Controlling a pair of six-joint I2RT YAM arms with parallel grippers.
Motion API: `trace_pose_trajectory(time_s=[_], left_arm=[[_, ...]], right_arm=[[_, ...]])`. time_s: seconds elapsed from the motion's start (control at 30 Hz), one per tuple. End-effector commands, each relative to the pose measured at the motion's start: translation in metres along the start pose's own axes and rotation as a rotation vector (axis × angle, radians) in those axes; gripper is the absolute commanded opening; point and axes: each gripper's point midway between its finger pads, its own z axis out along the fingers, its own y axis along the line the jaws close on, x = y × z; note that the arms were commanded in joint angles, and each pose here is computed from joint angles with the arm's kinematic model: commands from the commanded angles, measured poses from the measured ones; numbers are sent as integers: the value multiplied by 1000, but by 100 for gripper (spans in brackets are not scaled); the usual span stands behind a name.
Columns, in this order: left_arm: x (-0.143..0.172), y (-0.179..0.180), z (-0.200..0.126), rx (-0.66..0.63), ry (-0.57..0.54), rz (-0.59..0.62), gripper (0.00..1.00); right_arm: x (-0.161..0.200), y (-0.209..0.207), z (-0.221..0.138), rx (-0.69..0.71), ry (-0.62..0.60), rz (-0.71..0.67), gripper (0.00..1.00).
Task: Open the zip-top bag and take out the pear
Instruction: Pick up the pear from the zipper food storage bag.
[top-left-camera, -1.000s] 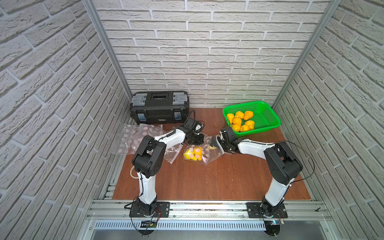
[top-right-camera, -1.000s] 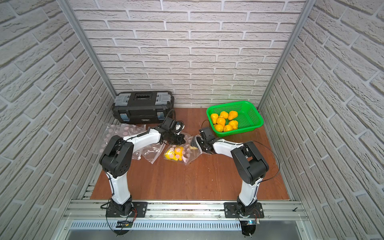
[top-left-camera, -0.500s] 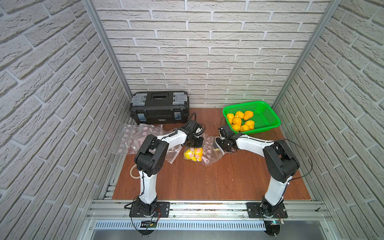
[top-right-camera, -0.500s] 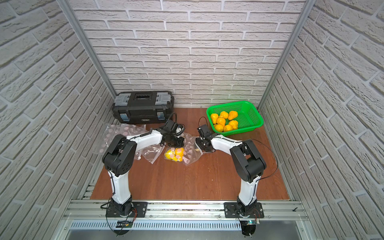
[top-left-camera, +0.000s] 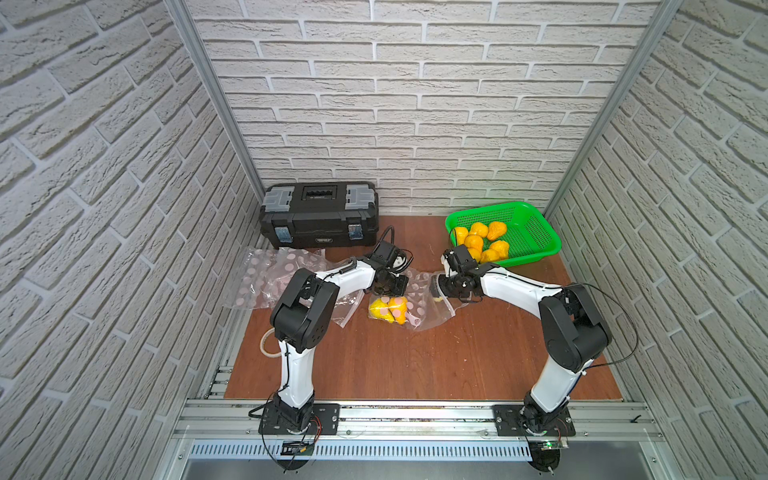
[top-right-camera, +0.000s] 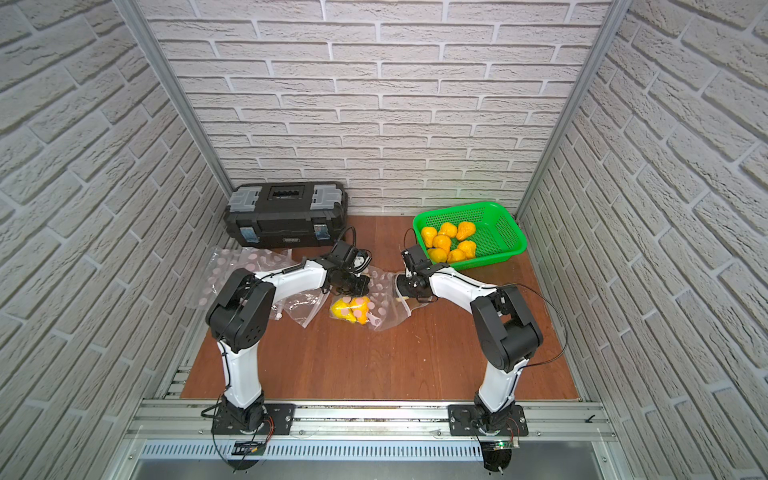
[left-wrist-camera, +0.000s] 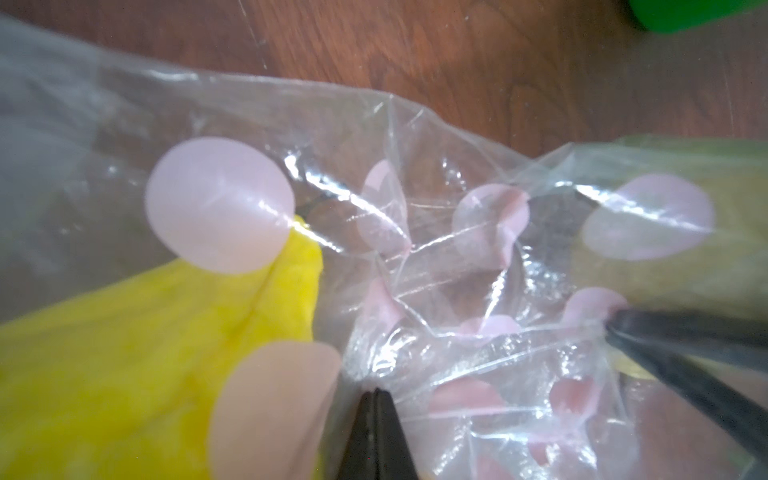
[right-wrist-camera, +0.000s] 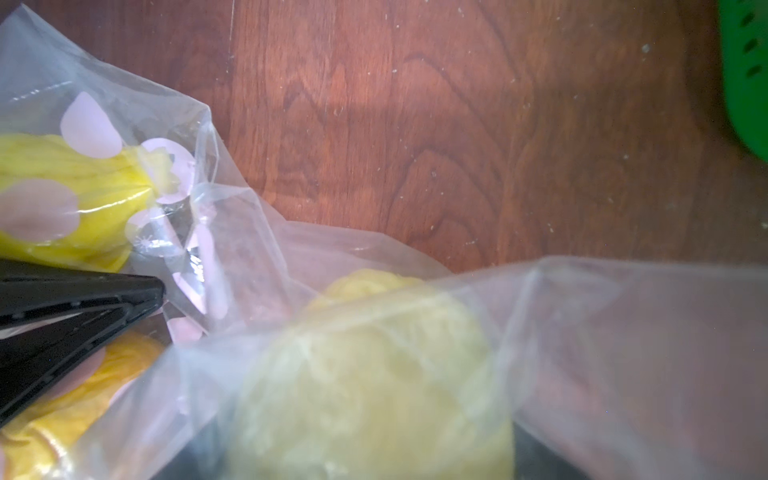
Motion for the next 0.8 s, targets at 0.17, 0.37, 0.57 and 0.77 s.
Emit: trace_pose_trajectory(time_s=[0.17,0.37,0.57,0.77], left_arm=[[42,43,12,-147,144,-58,0],[41,45,13,-158,150,-56,0],[44,51,16,-175,169,-60,0],[47,54,16,-188,183,-66,0]], right_arm=[[-2,-24,-10,10,-2,32,58],[14,-7,-28,-100,42,57,40],[35,-9,-63,-123,61,69,31],[51,-28,-97,-98,36,116,29]])
